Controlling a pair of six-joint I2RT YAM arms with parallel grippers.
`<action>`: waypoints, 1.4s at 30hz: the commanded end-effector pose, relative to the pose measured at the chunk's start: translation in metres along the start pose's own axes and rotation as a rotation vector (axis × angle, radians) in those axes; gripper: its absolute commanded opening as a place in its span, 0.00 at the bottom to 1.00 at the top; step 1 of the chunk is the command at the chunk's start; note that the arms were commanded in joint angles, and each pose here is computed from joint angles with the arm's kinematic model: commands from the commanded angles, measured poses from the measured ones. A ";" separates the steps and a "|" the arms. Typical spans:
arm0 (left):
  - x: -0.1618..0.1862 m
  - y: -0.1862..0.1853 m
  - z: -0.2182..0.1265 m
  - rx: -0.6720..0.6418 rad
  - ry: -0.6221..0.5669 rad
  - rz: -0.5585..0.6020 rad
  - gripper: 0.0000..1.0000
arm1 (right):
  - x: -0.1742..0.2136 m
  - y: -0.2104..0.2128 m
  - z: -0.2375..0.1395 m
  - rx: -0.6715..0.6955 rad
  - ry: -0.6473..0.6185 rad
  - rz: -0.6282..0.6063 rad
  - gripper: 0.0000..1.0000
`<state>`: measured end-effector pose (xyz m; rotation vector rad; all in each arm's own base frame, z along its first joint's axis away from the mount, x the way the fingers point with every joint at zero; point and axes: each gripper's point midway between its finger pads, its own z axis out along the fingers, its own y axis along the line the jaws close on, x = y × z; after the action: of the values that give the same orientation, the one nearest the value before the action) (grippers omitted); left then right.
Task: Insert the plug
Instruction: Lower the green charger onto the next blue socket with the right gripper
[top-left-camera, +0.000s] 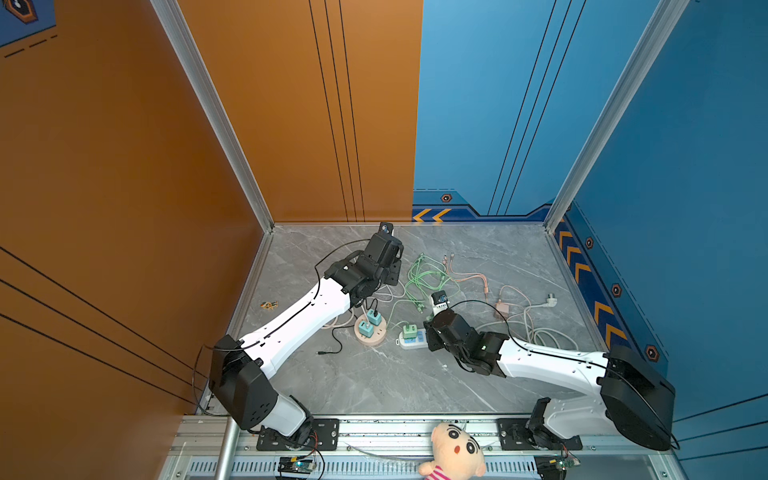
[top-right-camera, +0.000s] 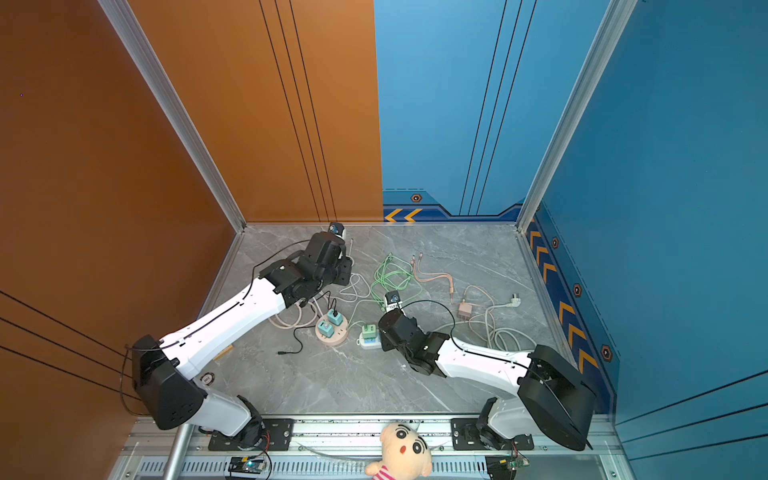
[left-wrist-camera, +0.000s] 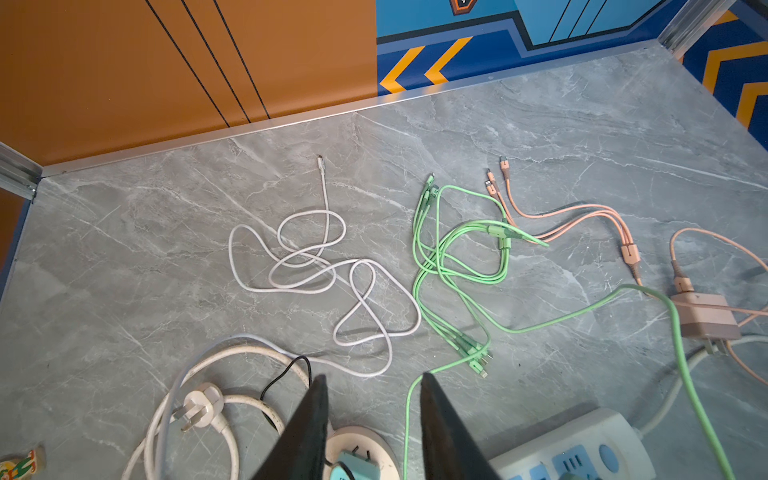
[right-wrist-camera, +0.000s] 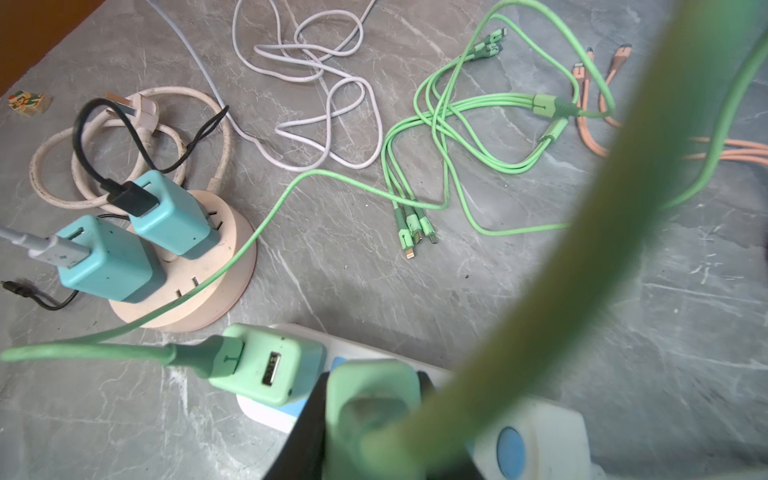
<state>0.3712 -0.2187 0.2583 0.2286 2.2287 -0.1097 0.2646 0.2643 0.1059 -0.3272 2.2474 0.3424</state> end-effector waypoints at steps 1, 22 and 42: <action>0.002 0.006 -0.006 -0.021 -0.009 -0.016 0.37 | 0.003 0.000 0.007 0.023 -0.012 0.030 0.00; 0.002 0.014 -0.014 -0.038 -0.027 -0.030 0.38 | 0.019 -0.001 0.016 0.075 0.033 0.010 0.00; 0.001 0.017 -0.019 -0.043 -0.037 -0.041 0.38 | 0.027 -0.006 0.015 0.135 0.063 0.031 0.00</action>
<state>0.3640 -0.2063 0.2676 0.1826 2.2027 -0.1003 0.2617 0.2646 0.0807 -0.2428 2.2981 0.2586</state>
